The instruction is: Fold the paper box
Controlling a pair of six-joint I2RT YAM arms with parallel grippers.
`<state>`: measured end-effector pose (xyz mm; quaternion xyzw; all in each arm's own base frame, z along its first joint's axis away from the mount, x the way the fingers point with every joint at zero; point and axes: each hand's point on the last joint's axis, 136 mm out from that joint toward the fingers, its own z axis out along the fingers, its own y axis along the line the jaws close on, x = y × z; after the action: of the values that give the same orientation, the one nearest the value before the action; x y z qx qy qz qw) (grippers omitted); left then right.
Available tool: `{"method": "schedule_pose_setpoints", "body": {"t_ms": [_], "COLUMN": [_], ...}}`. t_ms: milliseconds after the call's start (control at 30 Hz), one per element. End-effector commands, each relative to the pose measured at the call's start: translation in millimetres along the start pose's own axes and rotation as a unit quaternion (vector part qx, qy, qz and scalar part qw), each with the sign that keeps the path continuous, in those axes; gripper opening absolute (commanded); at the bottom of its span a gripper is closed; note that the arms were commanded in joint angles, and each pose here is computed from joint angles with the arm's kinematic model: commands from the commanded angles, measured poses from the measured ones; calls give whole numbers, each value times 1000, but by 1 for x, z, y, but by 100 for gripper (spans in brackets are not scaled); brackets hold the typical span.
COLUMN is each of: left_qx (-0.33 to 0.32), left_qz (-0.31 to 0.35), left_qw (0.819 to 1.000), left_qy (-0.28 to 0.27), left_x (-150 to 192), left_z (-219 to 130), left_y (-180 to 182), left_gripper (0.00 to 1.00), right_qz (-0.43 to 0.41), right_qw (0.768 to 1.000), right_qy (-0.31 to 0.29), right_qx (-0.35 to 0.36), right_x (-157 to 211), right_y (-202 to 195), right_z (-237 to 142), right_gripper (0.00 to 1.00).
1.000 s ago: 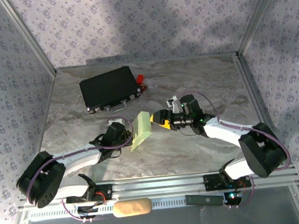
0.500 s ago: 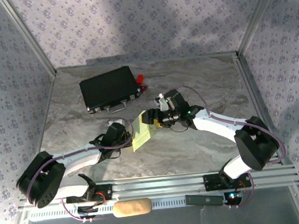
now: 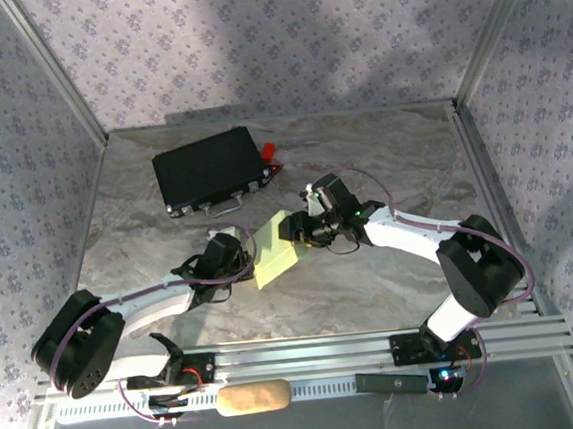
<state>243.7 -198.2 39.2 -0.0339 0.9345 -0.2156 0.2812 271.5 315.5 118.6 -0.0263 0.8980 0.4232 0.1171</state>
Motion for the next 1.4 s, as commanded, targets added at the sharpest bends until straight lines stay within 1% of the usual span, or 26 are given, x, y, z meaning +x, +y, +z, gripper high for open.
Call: {"method": "schedule_pose_setpoints", "body": {"t_ms": [0,33,133,200,267,333,400,467,567,600,633,700,800,933,1000,1167,1233,1367], "left_qx": [12,16,38,56,86,120,151,157,167,166,169,188,198,229,238,248,244,235], "left_qz": [5,1,-28,-50,-77,-113,-164,-226,-291,-316,-330,-363,-407,-444,-454,-469,-477,-494], "left_qw": [1000,999,996,991,986,979,969,957,940,933,927,912,892,866,858,847,844,837], "left_qy": [-21,-30,-81,-110,-123,-121,-108,-91,-62,-52,-46,-35,-14,-9,-4,17,30,30], "left_x": [-14,-17,-34,-44,-54,-62,-70,-76,-83,-84,-86,-90,-86,-88,-90,-84,-78,-71], "left_z": [-10,-15,-42,-61,-75,-81,-83,-80,-75,-73,-72,-68,-59,-51,-50,-42,-38,-35], "left_y": [-10,-11,-15,-17,-23,-28,-31,-26,-28,-29,-31,-39,-41,-49,-54,-73,-75,-69], "left_gripper": [11,15,34,47,53,60,65,76,80,85,88,88,89,89,89,88,87,84], "right_qz": [25,35,74,115,161,206,249,287,317,322,327,338,345,350,353,356,356,357], "right_qw": [1000,999,996,991,984,975,963,951,940,938,936,930,926,924,923,922,921,920], "right_qy": [-3,-7,-17,-27,-28,-24,-19,-9,0,2,5,5,0,2,0,-2,-5,-6], "right_qx": [-10,-15,-40,-57,-69,-82,-101,-112,-128,-131,-133,-141,-150,-151,-151,-154,-161,-161], "right_x": [-1,-3,-8,-12,-15,-18,-20,-21,-23,-23,-22,-23,-24,-20,-19,-18,-20,-21], "right_y": [-2,-2,-1,-2,-3,-3,-1,-1,2,4,5,8,10,13,12,15,16,16], "right_z": [-2,-5,-13,-23,-31,-39,-47,-54,-62,-64,-65,-67,-69,-67,-65,-62,-62,-61], "right_gripper": [46,42,37,34,34,34,34,35,38,38,38,38,38,38,39,39,38,38]}}
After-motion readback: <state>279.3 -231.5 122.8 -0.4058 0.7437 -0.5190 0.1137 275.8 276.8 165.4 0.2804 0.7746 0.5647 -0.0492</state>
